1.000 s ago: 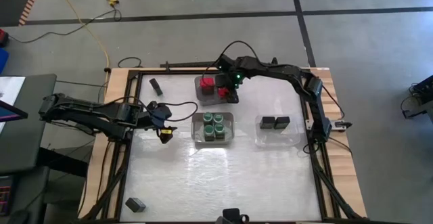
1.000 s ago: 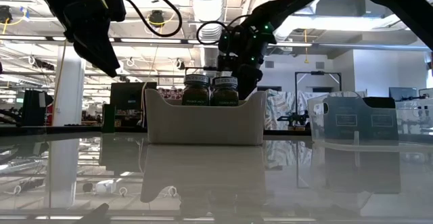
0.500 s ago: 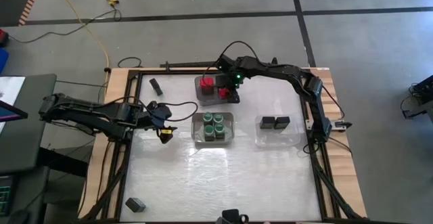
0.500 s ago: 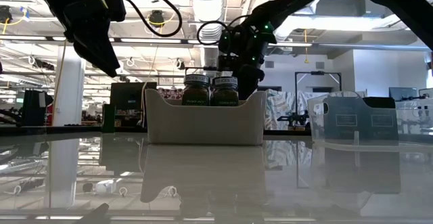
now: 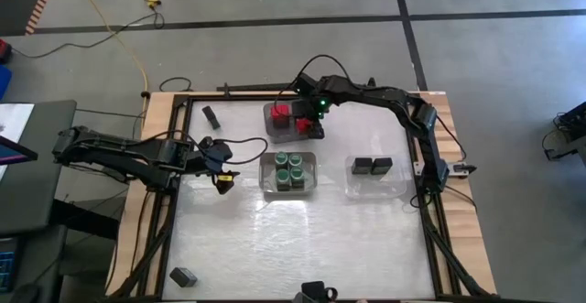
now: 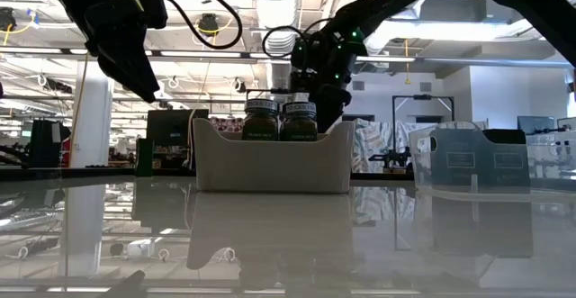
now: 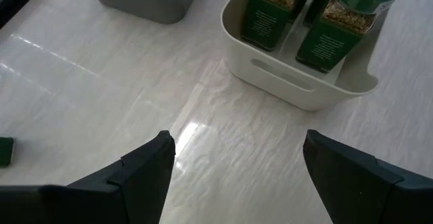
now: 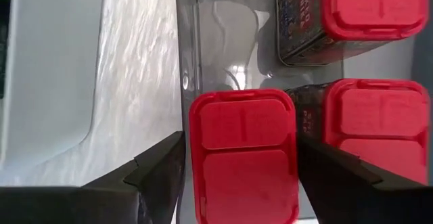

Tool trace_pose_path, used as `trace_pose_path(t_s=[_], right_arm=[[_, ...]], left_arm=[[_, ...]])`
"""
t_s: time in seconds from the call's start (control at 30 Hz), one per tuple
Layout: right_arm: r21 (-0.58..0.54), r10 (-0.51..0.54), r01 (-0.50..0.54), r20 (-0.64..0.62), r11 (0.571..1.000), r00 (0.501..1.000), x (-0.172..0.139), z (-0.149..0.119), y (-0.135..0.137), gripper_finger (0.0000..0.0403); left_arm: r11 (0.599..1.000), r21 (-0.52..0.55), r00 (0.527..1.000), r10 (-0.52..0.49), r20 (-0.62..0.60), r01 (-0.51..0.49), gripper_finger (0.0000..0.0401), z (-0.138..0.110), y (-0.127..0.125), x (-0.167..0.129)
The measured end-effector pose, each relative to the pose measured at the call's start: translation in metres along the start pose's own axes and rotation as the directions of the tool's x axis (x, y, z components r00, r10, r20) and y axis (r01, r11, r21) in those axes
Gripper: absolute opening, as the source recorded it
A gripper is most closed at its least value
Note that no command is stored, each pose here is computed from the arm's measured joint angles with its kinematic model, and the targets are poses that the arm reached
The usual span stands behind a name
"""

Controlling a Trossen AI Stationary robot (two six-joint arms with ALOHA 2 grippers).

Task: Sort spices by type
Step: Put the red spice can into the black bin, then put the black spice can into the transparent bin

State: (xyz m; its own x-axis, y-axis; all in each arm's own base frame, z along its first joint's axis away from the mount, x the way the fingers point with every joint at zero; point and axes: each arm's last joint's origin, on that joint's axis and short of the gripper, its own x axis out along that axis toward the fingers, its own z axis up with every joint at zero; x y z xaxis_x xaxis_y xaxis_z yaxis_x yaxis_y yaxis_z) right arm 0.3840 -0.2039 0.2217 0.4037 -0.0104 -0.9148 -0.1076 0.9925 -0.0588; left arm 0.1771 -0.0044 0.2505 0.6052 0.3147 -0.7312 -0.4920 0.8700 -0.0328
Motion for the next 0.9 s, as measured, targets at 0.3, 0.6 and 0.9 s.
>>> trace_pose_path(t_s=[0.3, 0.6, 0.9], right_arm=[[0.024, -0.013, 0.013, 0.02, 1.0, 1.0, -0.04, 0.019, -0.003, 0.0296], [0.288, -0.044, 0.021, 0.071, 0.957, 0.997, -0.08, 0.033, -0.001, 0.0296], [0.434, -0.063, 0.028, 0.068, 0.901, 0.996, -0.13, 0.039, 0.046, 0.0292]], left_arm=[[1.0, 0.002, 1.0, 0.0, 0.0, 0.0, 0.0313, 0.0, 0.0, 0.0], [1.0, -0.008, 1.0, 0.0, 0.0, 0.0, 0.0313, 0.0, 0.0, 0.0], [1.0, -0.019, 1.0, -0.006, -0.001, 0.006, 0.0313, 0.0, 0.0, 0.0]])
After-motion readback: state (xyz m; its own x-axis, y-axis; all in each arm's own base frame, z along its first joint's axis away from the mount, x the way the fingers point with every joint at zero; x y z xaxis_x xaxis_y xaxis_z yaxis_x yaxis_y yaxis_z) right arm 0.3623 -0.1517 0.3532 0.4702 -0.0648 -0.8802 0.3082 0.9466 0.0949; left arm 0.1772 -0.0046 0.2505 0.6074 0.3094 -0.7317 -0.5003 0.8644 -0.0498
